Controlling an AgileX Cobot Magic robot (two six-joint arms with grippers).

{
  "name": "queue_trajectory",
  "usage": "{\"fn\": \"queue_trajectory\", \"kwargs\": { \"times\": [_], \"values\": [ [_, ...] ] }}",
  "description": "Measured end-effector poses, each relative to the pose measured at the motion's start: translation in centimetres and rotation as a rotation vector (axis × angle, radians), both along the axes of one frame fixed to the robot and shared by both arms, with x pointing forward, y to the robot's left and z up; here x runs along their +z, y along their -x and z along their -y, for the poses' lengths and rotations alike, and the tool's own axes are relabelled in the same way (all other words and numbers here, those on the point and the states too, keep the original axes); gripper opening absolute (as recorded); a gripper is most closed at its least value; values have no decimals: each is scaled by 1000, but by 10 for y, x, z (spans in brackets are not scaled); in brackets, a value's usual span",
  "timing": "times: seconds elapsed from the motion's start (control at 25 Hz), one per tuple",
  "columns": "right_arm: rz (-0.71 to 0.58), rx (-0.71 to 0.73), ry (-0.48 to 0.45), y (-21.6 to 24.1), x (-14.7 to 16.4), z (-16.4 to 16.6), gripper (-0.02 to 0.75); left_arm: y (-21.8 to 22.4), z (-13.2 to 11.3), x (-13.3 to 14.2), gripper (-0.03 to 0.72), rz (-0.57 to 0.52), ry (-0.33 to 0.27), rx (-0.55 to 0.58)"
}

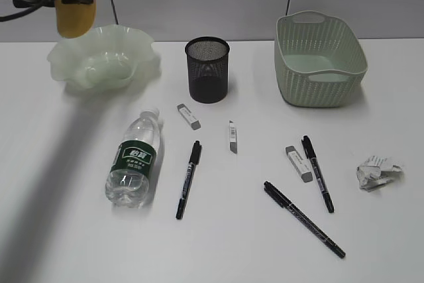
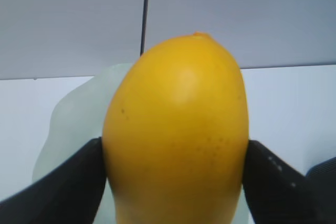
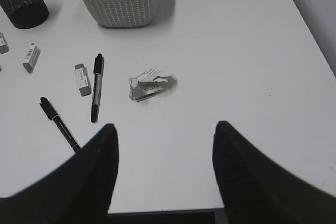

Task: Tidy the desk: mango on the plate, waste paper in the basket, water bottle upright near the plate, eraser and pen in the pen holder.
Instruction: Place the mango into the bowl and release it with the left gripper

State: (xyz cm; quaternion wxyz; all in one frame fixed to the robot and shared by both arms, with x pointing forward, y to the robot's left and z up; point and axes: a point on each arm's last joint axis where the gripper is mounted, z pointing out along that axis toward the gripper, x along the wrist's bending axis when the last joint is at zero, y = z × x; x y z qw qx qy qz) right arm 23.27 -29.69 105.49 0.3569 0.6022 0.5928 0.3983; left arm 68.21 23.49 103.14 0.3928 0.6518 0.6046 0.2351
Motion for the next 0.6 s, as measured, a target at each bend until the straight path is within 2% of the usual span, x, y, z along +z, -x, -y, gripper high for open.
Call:
{"fn": "queue_trajectory", "kwargs": {
  "times": [0.36, 0.6],
  "values": [
    [0, 0, 0, 0, 0, 0, 459, -19, -1, -53, 586, -42, -8, 45],
    [0, 0, 0, 0, 0, 0, 459, -21, -1, -59, 610, -50, -10, 48]
  ]
}}
